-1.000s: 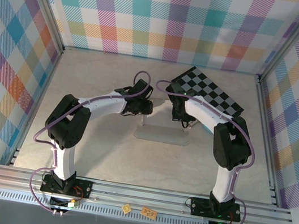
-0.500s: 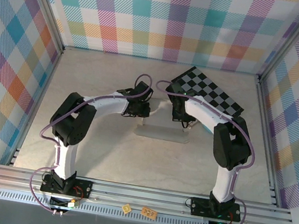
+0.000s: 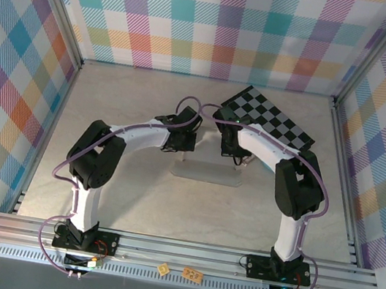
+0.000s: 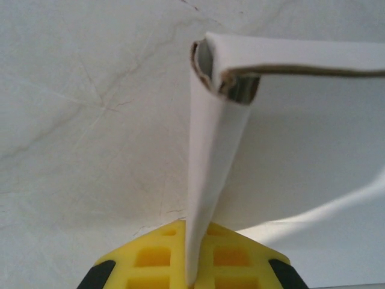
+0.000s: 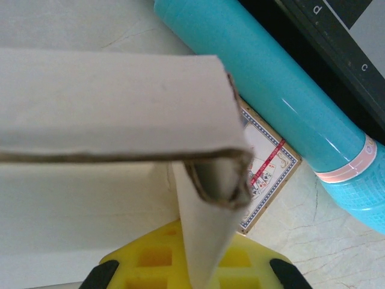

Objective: Fold the paper box

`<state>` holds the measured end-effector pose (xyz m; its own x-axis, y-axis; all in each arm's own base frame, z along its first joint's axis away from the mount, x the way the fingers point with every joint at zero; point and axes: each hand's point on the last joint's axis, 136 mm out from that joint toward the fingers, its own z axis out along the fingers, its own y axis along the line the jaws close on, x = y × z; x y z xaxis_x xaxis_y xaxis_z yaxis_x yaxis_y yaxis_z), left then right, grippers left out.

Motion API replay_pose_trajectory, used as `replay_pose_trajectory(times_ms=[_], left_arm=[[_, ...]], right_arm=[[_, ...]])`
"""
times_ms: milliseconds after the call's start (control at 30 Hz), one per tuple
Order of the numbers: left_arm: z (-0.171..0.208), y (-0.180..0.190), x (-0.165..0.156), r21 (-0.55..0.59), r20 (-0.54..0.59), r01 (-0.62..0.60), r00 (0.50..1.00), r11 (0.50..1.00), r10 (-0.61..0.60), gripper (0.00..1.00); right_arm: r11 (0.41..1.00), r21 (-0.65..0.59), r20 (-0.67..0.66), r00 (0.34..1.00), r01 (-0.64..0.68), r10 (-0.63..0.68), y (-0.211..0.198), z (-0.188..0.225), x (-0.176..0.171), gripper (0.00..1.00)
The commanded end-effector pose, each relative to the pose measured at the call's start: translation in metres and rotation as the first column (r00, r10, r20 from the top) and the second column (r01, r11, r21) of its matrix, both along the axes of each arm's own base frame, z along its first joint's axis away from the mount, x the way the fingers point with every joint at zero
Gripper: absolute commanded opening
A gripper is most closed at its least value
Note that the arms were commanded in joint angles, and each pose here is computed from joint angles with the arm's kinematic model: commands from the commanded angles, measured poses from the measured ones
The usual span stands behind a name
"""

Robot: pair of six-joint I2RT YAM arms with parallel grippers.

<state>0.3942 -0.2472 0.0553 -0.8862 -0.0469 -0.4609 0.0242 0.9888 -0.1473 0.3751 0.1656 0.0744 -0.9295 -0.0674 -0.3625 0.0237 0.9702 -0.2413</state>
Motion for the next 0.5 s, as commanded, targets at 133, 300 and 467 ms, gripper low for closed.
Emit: replay_pose_trajectory(times_ms=[133, 300, 467], left_arm=[[-0.017, 0.046, -0.016, 0.218, -0.023, -0.175, 0.983, 0.960, 0.185, 0.00], [-0.021, 0.049, -0.018, 0.245, -0.044, -0.185, 0.978, 0.952, 0.201, 0.00], [-0.016, 0.044, -0.016, 0.228, -0.042, -0.172, 0.982, 0.958, 0.186, 0.00]], right_arm=[[0.998, -0.058, -0.024, 0.999, 0.027, -0.028, -0.015, 0.002, -0.010, 0.00], [0.998, -0.061, -0.028, 0.999, 0.025, -0.027, -0.015, 0.001, -0.011, 0.00], [0.998, -0.059, -0.029, 0.999, 0.025, -0.027, -0.014, 0.000, -0.011, 0.00]])
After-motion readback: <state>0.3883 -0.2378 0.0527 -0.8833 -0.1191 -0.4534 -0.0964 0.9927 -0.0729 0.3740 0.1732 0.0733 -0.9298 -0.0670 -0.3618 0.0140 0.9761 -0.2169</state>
